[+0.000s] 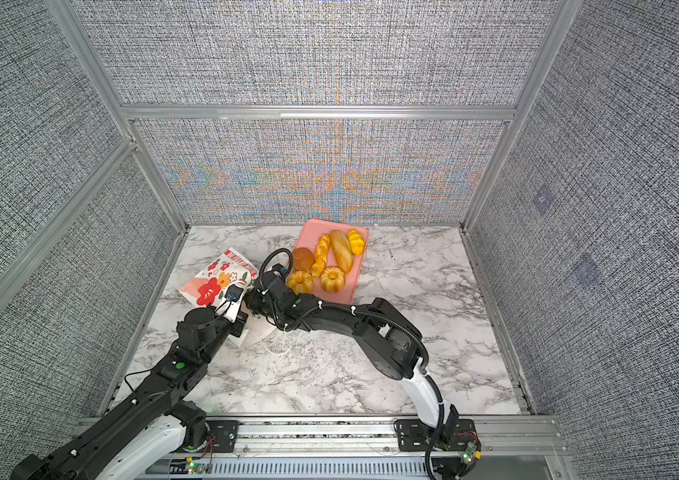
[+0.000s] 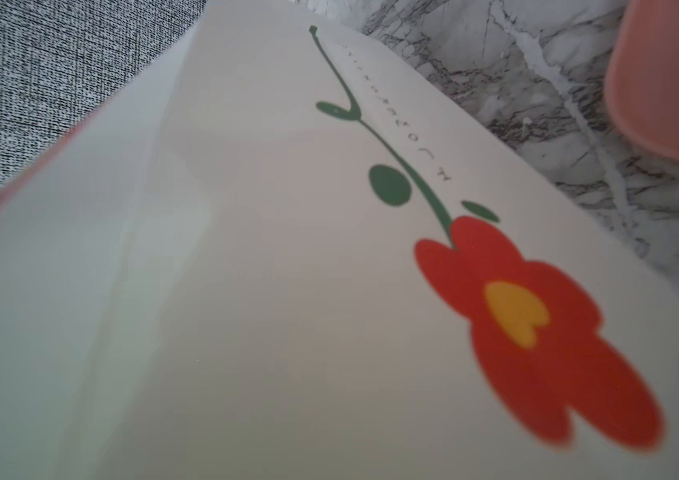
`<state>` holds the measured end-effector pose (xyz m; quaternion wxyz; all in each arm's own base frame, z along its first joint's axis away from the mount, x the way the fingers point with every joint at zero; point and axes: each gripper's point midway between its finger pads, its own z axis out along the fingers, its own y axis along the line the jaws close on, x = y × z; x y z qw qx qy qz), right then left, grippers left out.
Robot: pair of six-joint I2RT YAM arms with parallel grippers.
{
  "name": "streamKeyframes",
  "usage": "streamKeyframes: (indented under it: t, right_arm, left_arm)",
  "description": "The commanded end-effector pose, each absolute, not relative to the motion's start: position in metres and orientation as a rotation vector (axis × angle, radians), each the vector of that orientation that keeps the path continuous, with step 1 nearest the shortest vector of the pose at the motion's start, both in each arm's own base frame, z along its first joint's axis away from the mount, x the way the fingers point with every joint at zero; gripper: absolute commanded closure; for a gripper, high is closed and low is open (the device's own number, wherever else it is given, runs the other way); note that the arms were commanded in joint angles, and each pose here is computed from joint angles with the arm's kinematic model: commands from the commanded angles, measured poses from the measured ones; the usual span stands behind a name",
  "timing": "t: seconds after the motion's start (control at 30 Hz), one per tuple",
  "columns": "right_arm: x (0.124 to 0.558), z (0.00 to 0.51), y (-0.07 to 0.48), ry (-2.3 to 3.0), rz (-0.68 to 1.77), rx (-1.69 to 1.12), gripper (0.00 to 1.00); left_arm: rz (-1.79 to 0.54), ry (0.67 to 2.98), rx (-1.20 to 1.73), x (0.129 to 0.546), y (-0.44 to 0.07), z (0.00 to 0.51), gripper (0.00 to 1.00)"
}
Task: Take the fake bread out of the paper bag
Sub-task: 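Reach the right tongs deep into the bag and close on the cream bun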
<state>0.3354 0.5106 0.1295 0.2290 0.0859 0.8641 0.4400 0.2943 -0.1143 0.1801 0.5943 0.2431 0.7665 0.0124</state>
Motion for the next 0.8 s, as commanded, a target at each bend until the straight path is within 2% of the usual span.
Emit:
streamKeyframes:
  t: [0.0,0.13,0.33,0.7,0.77]
  right_arm:
    - [0.334,0.126,0.491,2.381,1.114,0.237,0.87]
    - [0.313,0.133,0.476,2.374,1.124,0.177,0.95]
    - [0.286,0.131,0.46,2.375,1.212,0.163,1.0]
    - [0.256,0.14,0.453,2.358,1.357,0.048,1.0]
    - [0.251,0.139,0.448,2.365,1.353,0.039,0.93]
  left_arm:
    - [-0.005,1.758,0.535,0.294,-0.117,0.188,1.0]
    - [0.022,1.772,0.499,0.295,-0.11,0.186,1.0]
    - [0.025,1.766,0.466,0.296,-0.107,0.189,1.0]
    - [0.042,1.785,0.453,0.296,-0.103,0.188,1.0]
    - [0.041,1.788,0.452,0.295,-0.102,0.187,1.0]
